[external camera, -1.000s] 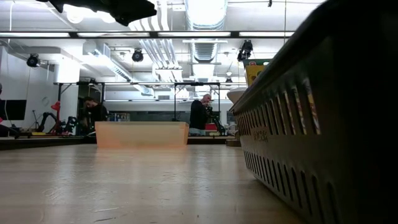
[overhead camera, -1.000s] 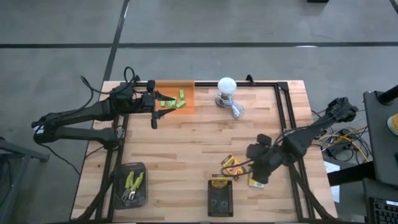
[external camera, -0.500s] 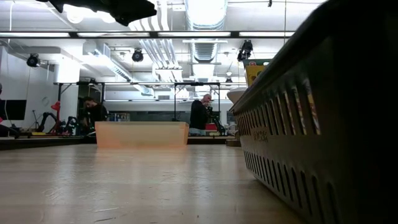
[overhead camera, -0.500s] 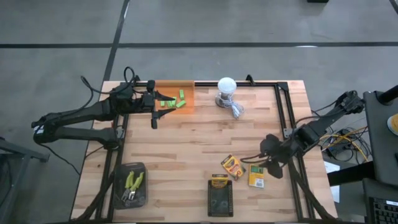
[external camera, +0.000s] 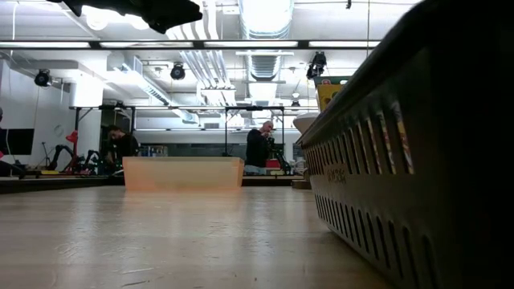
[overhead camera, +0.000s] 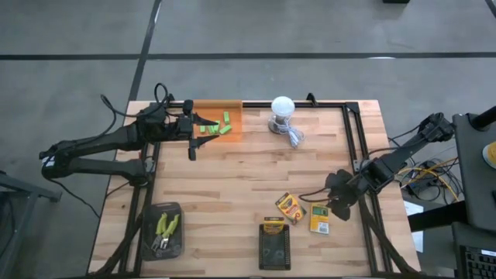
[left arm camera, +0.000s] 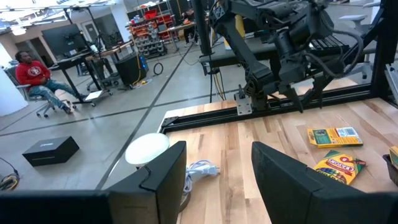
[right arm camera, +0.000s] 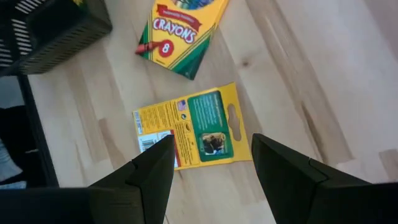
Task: Pick & Place School Supplies
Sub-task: Put the crayon box into the right black bin
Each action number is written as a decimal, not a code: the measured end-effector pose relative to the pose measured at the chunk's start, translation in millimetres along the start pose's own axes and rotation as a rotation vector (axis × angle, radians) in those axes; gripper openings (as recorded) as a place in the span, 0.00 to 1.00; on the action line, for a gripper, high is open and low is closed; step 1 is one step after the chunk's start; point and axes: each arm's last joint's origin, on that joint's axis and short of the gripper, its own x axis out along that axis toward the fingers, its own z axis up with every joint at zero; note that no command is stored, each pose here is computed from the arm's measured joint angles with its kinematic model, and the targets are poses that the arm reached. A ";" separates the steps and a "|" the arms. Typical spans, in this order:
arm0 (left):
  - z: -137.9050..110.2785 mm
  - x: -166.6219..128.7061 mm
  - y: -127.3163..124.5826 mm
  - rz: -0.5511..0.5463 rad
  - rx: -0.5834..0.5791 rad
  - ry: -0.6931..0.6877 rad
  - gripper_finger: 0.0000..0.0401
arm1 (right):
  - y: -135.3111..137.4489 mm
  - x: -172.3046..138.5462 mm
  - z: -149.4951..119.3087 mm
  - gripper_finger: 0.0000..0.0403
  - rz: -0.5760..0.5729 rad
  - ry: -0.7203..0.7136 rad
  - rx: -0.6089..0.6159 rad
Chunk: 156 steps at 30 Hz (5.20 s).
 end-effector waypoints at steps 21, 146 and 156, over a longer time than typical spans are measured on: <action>0.0 0.0 0.0 0.000 0.000 0.000 0.47 | -15.0 23.5 8.0 0.52 0.181 0.103 0.007; 0.0 0.0 0.0 0.000 0.000 0.000 0.47 | -56.1 81.0 26.4 0.02 0.322 0.214 0.026; 0.0 0.0 0.0 0.000 0.000 0.000 0.47 | -47.9 65.7 33.9 0.02 0.302 0.241 0.031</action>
